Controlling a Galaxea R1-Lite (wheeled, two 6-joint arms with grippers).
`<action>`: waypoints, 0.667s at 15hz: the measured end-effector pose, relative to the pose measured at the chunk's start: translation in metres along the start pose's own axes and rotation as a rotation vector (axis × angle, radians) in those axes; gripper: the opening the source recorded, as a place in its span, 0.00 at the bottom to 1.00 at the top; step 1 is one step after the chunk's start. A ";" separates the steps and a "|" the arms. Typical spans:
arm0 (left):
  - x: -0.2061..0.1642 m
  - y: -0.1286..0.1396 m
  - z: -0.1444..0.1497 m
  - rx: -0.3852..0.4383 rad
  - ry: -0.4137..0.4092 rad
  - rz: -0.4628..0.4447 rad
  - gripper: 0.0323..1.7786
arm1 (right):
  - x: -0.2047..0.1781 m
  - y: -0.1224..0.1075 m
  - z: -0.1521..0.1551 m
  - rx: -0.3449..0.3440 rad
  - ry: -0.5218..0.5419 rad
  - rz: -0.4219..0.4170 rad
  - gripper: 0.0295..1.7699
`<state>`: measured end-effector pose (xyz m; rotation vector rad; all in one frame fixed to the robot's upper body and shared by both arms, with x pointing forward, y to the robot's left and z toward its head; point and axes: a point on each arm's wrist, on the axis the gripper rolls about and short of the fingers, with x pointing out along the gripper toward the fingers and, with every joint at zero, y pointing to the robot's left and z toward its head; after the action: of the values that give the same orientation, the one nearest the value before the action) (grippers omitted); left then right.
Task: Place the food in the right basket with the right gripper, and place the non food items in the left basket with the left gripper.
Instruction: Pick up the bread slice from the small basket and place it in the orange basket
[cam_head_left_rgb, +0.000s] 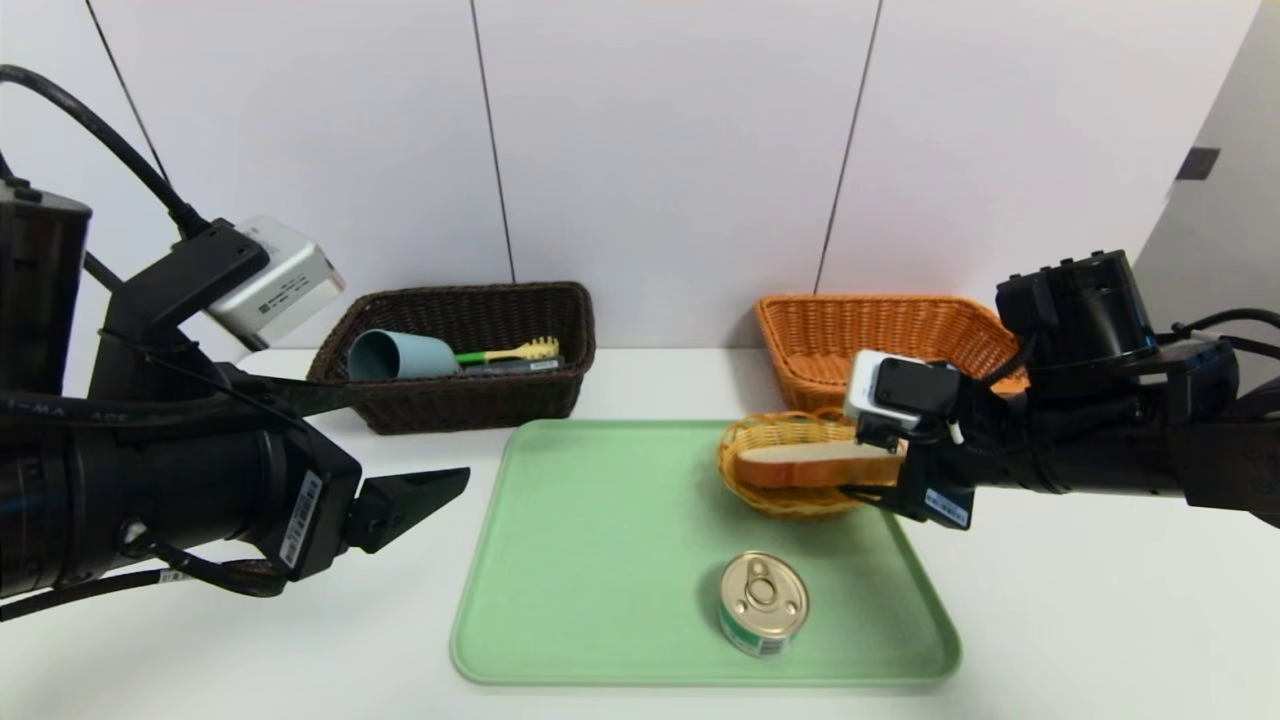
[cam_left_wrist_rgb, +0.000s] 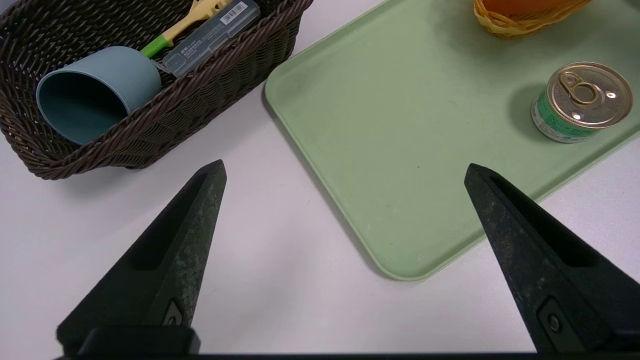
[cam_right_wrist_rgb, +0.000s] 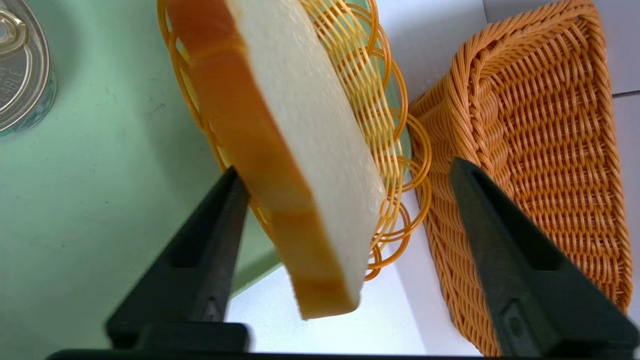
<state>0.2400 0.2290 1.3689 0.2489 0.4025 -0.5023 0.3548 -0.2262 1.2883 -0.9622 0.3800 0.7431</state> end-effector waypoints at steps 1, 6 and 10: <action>0.000 0.000 0.000 0.000 0.000 0.000 0.95 | 0.000 0.000 0.000 0.006 -0.001 0.001 0.64; 0.000 0.000 0.000 0.000 0.001 0.000 0.95 | 0.000 0.002 0.001 0.012 -0.007 0.010 0.03; 0.000 0.000 0.000 0.000 0.001 0.000 0.95 | -0.002 0.004 0.003 0.010 -0.018 0.017 0.03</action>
<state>0.2404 0.2288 1.3687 0.2492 0.4031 -0.5019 0.3504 -0.2223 1.2885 -0.9435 0.3765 0.7637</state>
